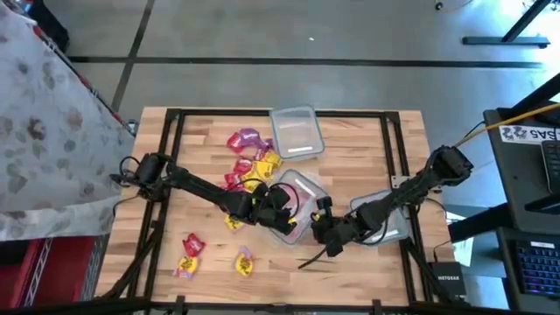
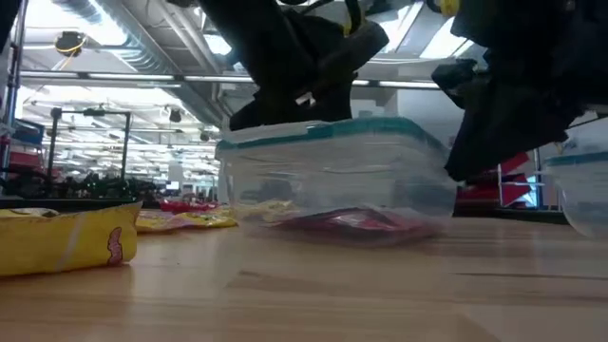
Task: Sort candy
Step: Close the top rectangular transparent food container
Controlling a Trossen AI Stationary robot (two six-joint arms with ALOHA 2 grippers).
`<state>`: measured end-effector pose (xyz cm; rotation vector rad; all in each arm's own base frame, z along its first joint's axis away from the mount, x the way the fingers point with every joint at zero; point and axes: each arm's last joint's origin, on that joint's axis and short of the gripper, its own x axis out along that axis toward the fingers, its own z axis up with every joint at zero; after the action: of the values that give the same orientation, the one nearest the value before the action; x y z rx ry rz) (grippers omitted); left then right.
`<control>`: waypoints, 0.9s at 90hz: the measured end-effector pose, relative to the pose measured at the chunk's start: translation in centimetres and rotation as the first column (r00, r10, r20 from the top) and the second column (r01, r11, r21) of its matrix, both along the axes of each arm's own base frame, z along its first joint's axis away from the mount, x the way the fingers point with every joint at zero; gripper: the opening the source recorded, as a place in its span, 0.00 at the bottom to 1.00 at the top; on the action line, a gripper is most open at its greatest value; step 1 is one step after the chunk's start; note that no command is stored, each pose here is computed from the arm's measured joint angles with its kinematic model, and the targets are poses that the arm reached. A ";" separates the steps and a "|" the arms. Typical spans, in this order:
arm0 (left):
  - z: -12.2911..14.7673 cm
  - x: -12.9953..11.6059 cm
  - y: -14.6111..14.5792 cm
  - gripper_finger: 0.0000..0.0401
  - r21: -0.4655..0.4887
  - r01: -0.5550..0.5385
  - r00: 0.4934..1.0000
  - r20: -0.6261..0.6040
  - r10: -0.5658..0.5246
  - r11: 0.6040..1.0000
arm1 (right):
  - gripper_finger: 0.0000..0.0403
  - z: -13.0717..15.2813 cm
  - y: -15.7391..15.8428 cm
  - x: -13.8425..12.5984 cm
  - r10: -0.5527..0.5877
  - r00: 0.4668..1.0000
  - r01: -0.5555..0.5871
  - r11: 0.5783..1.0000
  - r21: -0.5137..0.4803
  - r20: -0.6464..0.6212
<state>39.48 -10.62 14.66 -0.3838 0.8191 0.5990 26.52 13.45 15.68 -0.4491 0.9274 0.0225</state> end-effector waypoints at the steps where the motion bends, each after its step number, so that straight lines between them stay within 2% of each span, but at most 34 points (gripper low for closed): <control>1: 0.0 0.0 0.0 0.32 0.000 0.000 1.000 0.000 0.000 1.000 | 0.00 0.0 0.0 0.0 0.000 1.000 0.000 1.000 0.000 0.000; 13: -0.1 0.0 -0.2 0.32 -0.002 0.002 1.000 0.004 -0.002 1.000 | 0.00 0.8 0.6 -0.4 0.023 1.000 -0.023 1.000 -0.007 -0.002; 30: -0.2 -0.2 -1.2 0.32 0.034 0.015 1.000 0.015 -0.015 0.999 | 0.00 5.2 1.3 -2.0 0.016 1.000 -0.015 0.997 -0.069 0.015; 41: -0.2 -0.4 -1.7 0.32 0.036 0.027 0.999 0.017 -0.027 0.999 | 0.00 6.0 -1.4 -2.9 -0.118 0.992 0.124 0.967 -0.223 0.039; 47: -0.2 -0.5 -2.1 0.32 0.035 0.035 0.999 0.024 -0.036 0.999 | 0.00 5.6 -3.3 -2.9 -0.216 0.976 0.217 0.946 -0.239 0.032; 55: -0.1 -0.5 -2.8 0.32 0.026 0.063 0.997 0.041 -0.064 0.998 | 0.00 4.4 -5.6 -2.7 -0.305 0.952 0.293 0.936 -0.196 -0.035; 64: -0.1 -0.5 -3.3 0.32 0.026 0.084 0.995 0.049 -0.085 0.996 | 0.00 2.8 -7.3 -2.3 -0.346 0.933 0.334 0.935 -0.116 -0.097; 81: -0.2 -0.8 -3.7 0.32 0.045 0.089 0.995 0.038 -0.090 0.995 | 0.00 1.5 -7.0 -2.1 -0.256 0.952 0.277 0.953 0.124 -0.166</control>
<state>38.69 -14.30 14.44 -0.3168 0.7797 0.5233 24.45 6.43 17.22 -0.1846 1.1192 -0.1242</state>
